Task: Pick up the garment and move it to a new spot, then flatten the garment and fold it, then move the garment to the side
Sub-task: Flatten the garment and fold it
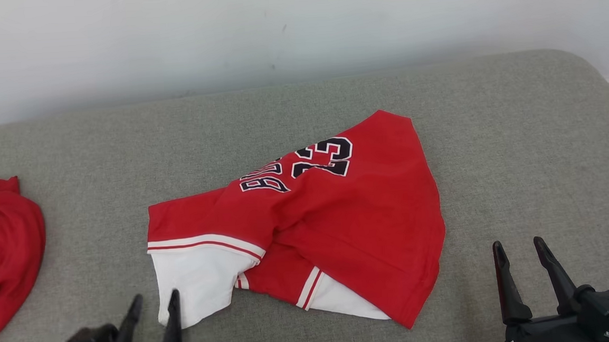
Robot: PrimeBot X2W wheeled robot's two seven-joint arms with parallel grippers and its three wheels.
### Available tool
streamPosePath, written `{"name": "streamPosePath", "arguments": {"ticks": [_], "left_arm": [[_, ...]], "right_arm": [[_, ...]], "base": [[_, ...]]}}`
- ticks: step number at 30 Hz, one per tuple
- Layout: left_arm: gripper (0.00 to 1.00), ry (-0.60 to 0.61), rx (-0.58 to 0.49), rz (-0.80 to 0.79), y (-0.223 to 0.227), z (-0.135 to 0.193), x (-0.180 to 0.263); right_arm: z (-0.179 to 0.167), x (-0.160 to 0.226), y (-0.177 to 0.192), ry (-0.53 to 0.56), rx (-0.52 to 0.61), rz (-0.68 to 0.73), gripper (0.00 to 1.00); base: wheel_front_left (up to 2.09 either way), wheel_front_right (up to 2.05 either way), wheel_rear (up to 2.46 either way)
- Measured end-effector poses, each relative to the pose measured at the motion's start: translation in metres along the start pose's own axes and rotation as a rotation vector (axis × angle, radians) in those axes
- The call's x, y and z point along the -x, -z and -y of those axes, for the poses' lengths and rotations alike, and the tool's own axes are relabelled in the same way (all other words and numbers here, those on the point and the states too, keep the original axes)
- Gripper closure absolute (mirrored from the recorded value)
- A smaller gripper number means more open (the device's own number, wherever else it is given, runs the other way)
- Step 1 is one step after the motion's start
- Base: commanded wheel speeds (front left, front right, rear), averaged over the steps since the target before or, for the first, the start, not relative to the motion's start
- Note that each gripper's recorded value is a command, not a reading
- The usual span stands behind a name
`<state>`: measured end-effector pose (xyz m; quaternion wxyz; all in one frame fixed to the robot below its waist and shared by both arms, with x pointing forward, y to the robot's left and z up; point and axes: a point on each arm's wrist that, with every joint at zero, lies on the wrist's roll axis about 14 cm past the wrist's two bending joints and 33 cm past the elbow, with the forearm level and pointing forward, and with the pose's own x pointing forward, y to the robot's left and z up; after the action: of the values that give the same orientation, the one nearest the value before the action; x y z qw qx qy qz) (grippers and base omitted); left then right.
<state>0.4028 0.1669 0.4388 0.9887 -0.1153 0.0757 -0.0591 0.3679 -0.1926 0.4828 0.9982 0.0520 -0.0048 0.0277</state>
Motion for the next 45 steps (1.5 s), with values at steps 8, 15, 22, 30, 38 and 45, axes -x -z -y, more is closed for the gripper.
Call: {"name": "streamPosePath", "arguments": {"ticks": [8, 15, 22, 30, 38, 45], "left_arm": [[0.0, -0.007, 0.017, -0.143, 0.046, 0.0, 0.011], [1.0, 0.04, 0.031, -0.106, 0.033, 0.016, 0.0], [1.0, 0.072, 0.044, 0.031, -0.008, 0.026, 0.007], [1.0, 0.069, 0.139, -0.02, 0.005, 0.036, 0.06], [1.0, -0.018, 0.208, -0.205, 0.058, 0.026, 0.097], [0.0, -0.026, 0.179, -0.094, 0.04, 0.022, 0.084]], "right_arm": [[0.002, -0.002, 0.004, 0.003, 0.003, -0.013, 0.0], [0.006, -0.001, 0.004, 0.013, 0.005, -0.012, 0.0], [-0.001, 0.0, 0.003, -0.007, 0.001, -0.01, 0.0], [-0.016, -0.002, 0.004, -0.051, -0.005, -0.012, 0.0], [-0.027, -0.01, 0.013, -0.089, -0.003, -0.041, 0.0], [-0.025, -0.006, 0.018, -0.087, -0.01, -0.058, 0.0]], "base": [[0.0, 0.0, 0.0], [0.0, 0.0, 0.0], [0.0, 0.0, 0.0], [0.0, 0.0, 0.0], [0.0, 0.0, 0.0], [0.0, 0.0, 0.0]]}}
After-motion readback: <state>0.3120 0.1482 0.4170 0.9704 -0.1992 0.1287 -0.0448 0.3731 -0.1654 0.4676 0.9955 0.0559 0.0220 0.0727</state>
